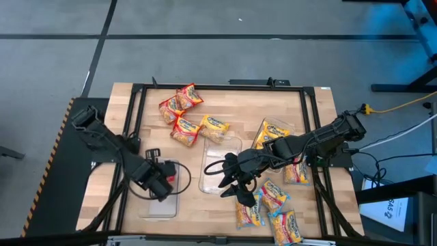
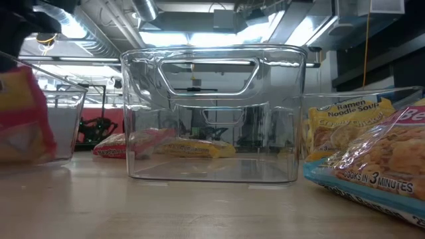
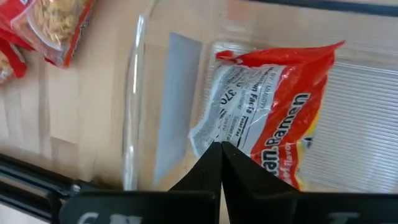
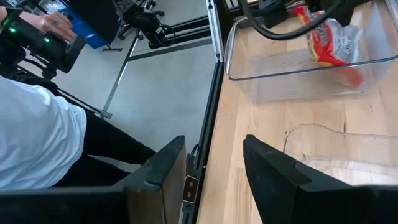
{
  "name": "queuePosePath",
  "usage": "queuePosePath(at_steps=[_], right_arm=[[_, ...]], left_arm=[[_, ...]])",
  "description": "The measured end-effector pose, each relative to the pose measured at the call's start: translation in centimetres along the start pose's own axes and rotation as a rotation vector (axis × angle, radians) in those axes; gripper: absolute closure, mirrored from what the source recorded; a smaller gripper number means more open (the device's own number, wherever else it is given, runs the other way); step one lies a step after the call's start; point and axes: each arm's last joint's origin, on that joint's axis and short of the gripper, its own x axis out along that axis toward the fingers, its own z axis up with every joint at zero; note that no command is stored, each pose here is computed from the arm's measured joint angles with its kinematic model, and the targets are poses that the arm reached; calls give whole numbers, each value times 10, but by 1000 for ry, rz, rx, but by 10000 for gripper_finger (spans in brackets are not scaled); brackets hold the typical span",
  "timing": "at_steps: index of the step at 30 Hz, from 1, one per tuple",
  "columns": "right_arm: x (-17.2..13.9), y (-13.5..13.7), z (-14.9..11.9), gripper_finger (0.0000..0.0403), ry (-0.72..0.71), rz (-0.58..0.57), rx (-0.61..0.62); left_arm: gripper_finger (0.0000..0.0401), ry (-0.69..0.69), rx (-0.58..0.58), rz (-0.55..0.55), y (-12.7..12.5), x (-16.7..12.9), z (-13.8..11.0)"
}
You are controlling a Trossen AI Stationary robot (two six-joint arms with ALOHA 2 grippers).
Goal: Sort Maruchan noodles
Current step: Put the red noodle pack into the left transparent bin
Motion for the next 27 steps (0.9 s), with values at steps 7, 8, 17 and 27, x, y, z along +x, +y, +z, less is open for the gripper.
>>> queuePosePath(at_steps=[7,8,17,27], right_arm=[[0,0,0,244,0,0,0],[0,0,0,244,0,0,0],[0,0,0,244,0,1,-3],[0,-1,-2,244,22,-10,-2]], left_arm=[[401,-6,29,41,11,3,10],[401,-5,27,42,12,3,11],[401,-1,28,46,16,5,15],[401,31,57,-396,-12,-17,2]])
